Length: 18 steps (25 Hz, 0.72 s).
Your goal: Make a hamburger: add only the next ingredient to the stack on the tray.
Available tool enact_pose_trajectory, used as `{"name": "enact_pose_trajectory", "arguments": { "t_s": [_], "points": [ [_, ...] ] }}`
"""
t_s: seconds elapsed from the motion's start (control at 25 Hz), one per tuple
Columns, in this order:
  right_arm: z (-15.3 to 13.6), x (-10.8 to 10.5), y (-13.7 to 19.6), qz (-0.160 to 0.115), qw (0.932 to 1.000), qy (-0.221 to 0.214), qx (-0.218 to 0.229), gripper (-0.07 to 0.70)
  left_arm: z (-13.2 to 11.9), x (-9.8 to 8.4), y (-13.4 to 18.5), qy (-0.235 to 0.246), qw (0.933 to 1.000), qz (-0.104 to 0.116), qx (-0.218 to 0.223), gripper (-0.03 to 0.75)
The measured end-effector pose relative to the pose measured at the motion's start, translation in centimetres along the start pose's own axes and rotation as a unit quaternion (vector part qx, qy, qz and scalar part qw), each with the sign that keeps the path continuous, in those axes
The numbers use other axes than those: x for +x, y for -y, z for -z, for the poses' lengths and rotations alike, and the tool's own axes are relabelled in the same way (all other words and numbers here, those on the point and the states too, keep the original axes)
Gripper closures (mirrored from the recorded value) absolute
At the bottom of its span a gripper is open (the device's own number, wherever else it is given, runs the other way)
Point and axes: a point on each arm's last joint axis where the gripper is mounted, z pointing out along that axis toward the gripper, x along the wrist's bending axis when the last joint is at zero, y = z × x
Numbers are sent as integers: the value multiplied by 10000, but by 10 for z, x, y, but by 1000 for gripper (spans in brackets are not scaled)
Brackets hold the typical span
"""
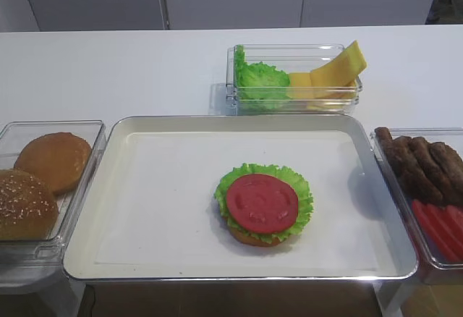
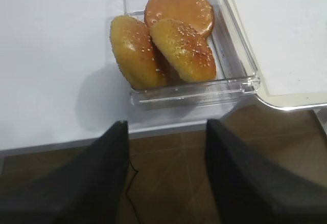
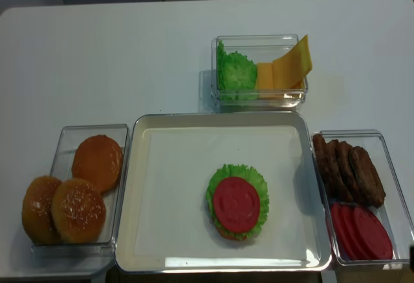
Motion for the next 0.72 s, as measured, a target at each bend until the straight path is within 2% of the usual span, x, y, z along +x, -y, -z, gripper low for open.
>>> {"name": "enact_pose_trajectory", "arguments": {
  "t_s": [0.16, 0.32, 0.4, 0.48, 0.72],
  "points": [
    [15, 1, 40, 141, 9966, -26, -811, 76, 0, 0, 0, 0, 10000, 0, 0, 356],
    [31, 2, 70, 295, 9858, 10, -1654, 83, 0, 0, 0, 0, 10000, 0, 0, 356],
    [36, 1, 80, 350, 9807, 95, -1919, 85, 0, 0, 0, 0, 10000, 0, 0, 356],
    [36, -1, 85, 372, 9786, 168, -2019, 86, 0, 0, 0, 0, 10000, 0, 0, 356],
    [11, -5, 89, 316, 9863, 197, -1606, 87, 0, 0, 0, 0, 10000, 0, 0, 356]
  ]
}}
